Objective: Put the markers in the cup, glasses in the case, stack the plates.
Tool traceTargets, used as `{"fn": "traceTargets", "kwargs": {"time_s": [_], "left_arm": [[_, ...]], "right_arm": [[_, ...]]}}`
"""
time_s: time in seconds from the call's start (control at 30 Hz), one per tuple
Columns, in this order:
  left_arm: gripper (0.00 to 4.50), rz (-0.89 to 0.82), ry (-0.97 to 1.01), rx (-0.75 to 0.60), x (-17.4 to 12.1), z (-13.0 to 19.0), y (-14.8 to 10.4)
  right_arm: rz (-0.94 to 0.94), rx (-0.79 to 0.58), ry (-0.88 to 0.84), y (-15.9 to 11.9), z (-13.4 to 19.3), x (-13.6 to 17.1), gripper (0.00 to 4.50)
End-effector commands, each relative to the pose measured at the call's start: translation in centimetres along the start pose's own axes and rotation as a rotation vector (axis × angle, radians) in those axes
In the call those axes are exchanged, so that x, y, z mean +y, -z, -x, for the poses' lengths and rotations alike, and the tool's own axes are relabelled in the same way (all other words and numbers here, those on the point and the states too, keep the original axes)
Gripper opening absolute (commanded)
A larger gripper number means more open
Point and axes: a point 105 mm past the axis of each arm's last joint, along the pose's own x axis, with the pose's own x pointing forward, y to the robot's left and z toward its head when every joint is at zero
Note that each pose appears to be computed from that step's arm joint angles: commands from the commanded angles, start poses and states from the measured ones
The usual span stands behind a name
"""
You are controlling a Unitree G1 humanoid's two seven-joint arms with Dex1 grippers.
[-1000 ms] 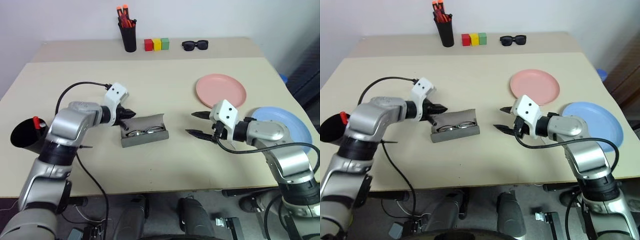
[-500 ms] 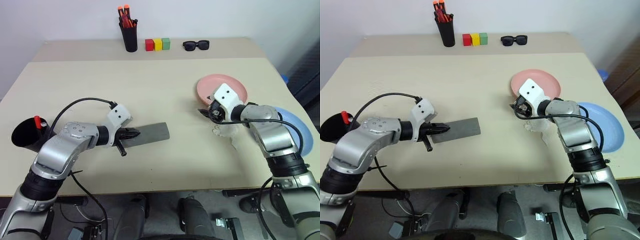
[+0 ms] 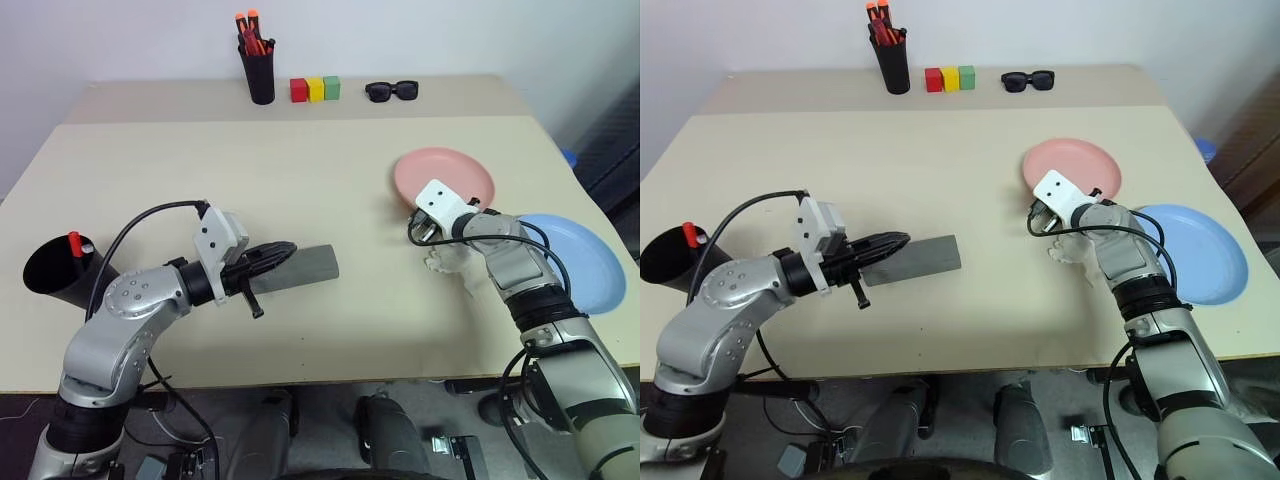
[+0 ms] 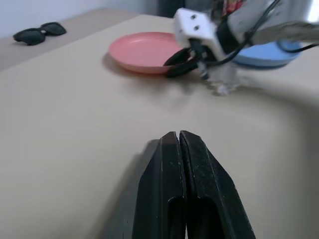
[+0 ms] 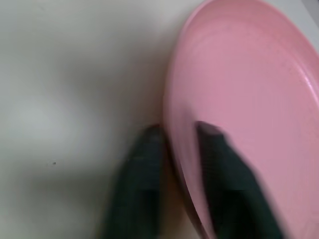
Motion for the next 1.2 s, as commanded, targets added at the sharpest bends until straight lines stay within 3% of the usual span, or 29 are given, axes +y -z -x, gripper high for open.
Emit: {"fn": "traceTargets", "kwargs": {"time_s": [0.03,0.2,0.37,0.5,0.63,0.8,0.97,1.07,1.2], "left_arm": [[0.00,-0.030,0.011,-0.054,-0.7,0.1,-1.5],[0.00,-0.017,0.027,-0.065,-1.3,-0.7,-1.3],[0.00,0.001,0.087,-0.094,-2.3,-1.8,-1.5],[0.00,0.020,0.148,-0.097,-3.0,-2.7,-1.2],[0.00,0.027,0.220,-0.096,-3.4,-3.7,-0.7],[0.00,0.017,0.268,-0.110,-3.4,-4.6,-0.7],[0.00,0.010,0.281,-0.114,-3.1,-4.8,-0.6],[0.00,0.008,0.277,-0.119,-3.0,-4.7,-0.6],[0.00,0.012,0.264,-0.118,-3.0,-4.3,-0.6]], "right_arm": [[0.028,-0.047,0.029,-1.4,0.2,-1.0,0.02],[0.122,-0.150,0.059,-4.0,2.5,-2.5,0.02],[0.120,-0.213,0.076,-4.5,8.1,-5.7,0.02],[0.144,-0.152,0.041,-2.3,12.9,-6.8,0.02],[0.106,-0.011,-0.030,1.7,17.0,-5.6,0.02],[0.071,0.152,-0.043,5.5,19.0,-4.1,0.02],[0.012,0.201,-0.063,7.1,18.9,-2.9,0.02],[0.024,0.233,-0.061,8.1,18.7,-2.9,0.95],[0.069,0.209,-0.037,7.5,18.3,-3.6,2.68]]}}
